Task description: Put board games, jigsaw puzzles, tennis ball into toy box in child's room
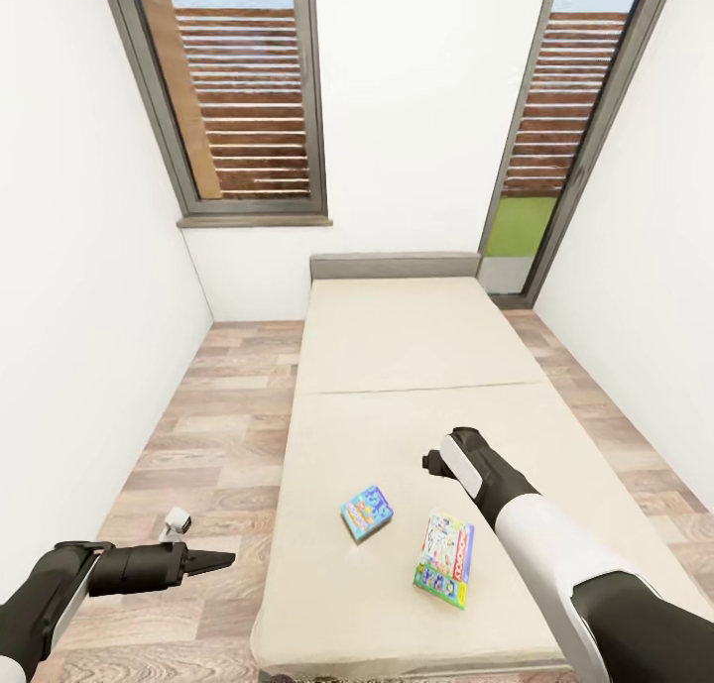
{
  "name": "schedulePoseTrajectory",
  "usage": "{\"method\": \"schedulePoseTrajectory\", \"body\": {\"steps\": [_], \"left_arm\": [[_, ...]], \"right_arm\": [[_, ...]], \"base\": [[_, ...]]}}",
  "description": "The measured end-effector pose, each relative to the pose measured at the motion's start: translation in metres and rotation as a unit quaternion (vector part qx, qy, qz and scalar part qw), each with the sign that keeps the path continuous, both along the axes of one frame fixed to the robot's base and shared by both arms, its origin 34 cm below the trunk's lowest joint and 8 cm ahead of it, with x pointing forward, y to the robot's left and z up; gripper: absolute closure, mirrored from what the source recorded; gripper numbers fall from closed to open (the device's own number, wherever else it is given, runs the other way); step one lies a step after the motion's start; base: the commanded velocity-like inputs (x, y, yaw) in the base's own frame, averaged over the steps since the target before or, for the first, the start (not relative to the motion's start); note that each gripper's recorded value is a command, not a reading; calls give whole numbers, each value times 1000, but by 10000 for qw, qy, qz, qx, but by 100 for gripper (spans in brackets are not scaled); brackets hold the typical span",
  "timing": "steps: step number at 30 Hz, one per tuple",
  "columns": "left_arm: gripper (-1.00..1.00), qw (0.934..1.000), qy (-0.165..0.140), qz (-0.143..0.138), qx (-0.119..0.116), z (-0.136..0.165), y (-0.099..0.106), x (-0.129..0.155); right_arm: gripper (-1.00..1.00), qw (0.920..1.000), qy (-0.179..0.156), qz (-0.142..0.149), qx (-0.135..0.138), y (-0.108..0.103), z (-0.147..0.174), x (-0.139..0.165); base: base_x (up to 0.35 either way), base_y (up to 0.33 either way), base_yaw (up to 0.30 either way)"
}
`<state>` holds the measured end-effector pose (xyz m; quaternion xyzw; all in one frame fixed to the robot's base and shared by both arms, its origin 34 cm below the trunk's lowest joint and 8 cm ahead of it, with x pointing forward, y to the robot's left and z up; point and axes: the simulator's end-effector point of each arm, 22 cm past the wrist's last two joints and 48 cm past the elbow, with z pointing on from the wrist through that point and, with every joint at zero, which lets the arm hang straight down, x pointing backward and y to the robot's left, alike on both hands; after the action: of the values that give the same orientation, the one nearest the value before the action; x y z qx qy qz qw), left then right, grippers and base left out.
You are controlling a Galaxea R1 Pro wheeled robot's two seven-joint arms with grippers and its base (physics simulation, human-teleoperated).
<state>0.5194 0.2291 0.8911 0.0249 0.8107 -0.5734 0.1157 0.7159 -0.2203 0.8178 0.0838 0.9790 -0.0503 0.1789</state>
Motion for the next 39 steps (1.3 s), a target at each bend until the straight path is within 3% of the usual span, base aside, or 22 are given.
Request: {"method": "schedulePoseTrajectory", "body": {"steps": [12,26,39], "left_arm": [[-100,10000,98,0,0,-8,0,-2],[-100,9998,210,4,1,-17,0,-5],[-100,9994,348,2,-11,-27,-1,-9]], "right_arm": [[-100,9999,83,40,76,4,-12,-3],[-100,9995,143,283,22,12,-23,-5],[-100,9993,253,277,-16,6,-36,-9]], "base": [[0,0,0],[0,0,0],[0,0,0]]}}
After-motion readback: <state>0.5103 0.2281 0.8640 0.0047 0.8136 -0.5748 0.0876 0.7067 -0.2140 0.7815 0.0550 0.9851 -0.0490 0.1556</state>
